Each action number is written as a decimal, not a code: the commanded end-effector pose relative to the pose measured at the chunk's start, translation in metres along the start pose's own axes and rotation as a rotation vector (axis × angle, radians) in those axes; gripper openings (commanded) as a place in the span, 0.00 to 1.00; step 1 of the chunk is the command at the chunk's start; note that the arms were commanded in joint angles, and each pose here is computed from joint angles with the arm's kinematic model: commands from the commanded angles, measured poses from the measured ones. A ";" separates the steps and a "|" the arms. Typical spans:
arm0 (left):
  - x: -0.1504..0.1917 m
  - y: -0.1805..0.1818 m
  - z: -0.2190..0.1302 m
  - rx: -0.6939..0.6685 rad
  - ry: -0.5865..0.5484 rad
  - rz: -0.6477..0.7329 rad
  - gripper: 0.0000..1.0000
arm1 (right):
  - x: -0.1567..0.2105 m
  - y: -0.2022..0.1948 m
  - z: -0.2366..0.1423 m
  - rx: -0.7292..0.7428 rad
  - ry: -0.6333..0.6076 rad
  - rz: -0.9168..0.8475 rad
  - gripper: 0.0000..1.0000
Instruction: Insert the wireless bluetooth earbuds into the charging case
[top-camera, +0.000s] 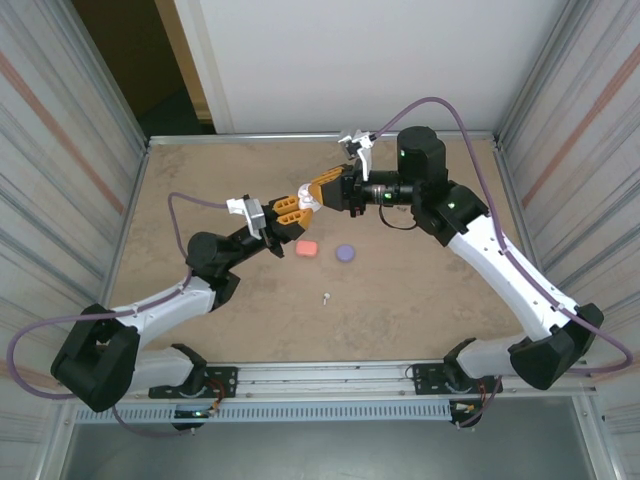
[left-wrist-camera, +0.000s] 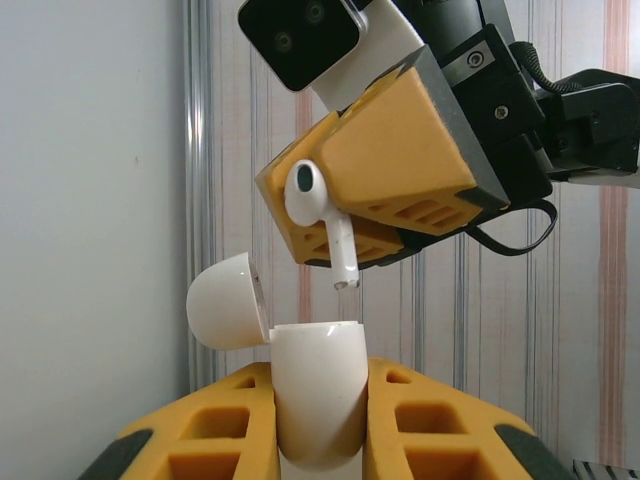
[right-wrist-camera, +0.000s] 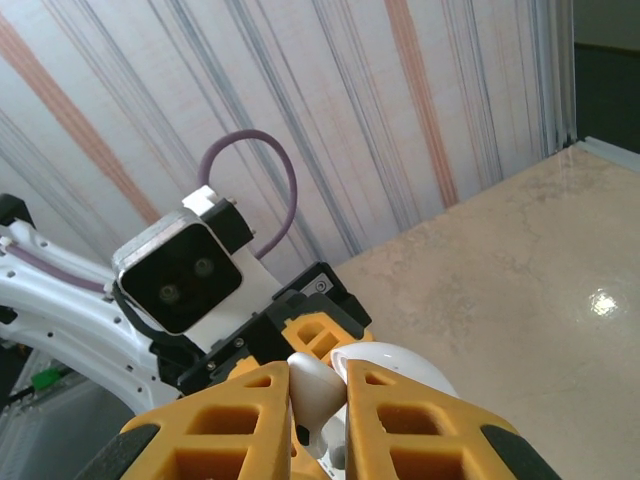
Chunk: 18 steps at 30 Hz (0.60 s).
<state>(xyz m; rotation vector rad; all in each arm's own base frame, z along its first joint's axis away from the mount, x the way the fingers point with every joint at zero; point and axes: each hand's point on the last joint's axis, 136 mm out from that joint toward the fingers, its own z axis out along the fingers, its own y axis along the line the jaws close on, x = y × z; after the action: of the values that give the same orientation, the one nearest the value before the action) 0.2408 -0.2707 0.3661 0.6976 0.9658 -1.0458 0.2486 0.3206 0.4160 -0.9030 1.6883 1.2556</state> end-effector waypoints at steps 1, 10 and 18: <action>-0.022 -0.007 0.004 0.033 -0.067 0.037 0.00 | -0.014 0.006 0.001 -0.011 -0.033 -0.058 0.17; -0.024 -0.007 0.003 0.029 -0.070 0.041 0.00 | -0.009 0.000 0.003 0.007 -0.024 -0.057 0.17; -0.024 -0.007 0.003 0.026 -0.068 0.041 0.00 | -0.005 -0.005 0.005 0.020 -0.012 -0.054 0.17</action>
<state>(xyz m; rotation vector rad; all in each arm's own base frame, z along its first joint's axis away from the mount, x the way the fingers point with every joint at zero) 0.2408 -0.2706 0.3662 0.6974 0.9649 -1.0452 0.2551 0.3220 0.4114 -0.8996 1.6940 1.2251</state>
